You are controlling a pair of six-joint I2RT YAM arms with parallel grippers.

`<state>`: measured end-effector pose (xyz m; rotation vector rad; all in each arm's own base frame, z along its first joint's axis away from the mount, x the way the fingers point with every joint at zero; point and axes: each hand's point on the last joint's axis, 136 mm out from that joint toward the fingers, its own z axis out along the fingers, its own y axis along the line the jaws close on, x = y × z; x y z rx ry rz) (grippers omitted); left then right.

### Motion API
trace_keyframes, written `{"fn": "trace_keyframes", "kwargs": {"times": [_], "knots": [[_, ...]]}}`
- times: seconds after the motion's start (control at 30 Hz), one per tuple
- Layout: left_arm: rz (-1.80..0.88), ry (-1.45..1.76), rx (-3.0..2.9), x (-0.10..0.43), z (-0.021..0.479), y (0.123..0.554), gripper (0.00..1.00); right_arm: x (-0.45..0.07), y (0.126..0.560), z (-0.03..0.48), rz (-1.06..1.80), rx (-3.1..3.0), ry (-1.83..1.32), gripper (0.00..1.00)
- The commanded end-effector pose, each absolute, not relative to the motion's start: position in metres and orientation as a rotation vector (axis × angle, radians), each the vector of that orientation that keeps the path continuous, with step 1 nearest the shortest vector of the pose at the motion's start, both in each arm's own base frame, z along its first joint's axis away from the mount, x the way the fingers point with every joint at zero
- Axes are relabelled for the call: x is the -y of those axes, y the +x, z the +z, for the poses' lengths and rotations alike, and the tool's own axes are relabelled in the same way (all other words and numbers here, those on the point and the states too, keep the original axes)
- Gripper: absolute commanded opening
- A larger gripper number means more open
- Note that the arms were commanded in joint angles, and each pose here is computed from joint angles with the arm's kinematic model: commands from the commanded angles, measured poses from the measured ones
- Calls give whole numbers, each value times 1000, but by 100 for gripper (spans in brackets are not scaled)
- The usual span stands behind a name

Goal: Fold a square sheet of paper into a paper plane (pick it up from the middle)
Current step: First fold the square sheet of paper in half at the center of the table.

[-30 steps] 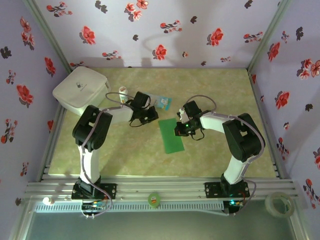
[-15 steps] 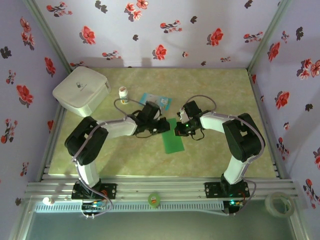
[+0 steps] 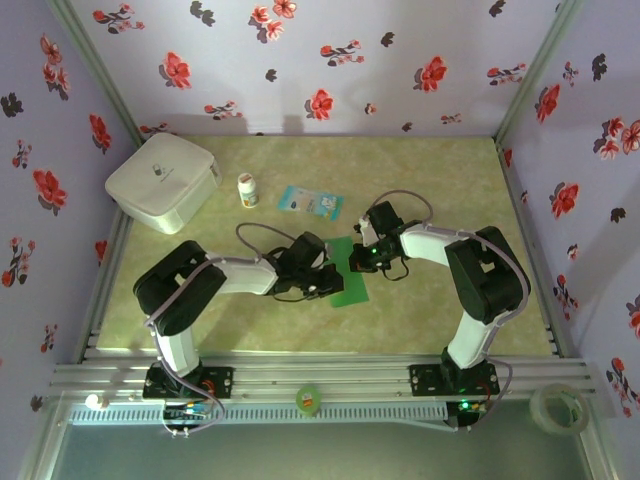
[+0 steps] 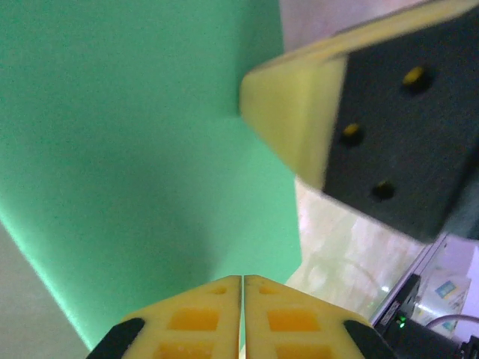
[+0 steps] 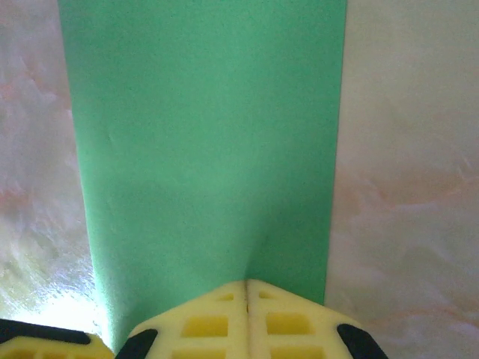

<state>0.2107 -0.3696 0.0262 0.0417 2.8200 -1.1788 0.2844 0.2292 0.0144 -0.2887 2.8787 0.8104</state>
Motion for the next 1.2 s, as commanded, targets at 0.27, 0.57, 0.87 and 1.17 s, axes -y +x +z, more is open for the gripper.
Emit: {"fn": "trace_keyframes", "kwargs": {"times": [0.27, 0.57, 0.87, 1.17], "knots": [[-1076, 112, -2935, 338, 10, 168, 11, -177, 246, -34, 505, -3129, -169, 0], [-1112, 372, -2825, 329, 56, 170, 14, -179, 249, -33, 507, -3132, -131, 0], [-1264, -56, -2552, 305, 102, 273, 15, -222, 266, 6, 765, -2966, 60, 2], [-1299, 27, -2563, 347, 103, 323, 15, -211, 281, 60, 757, -2830, 57, 26]]}}
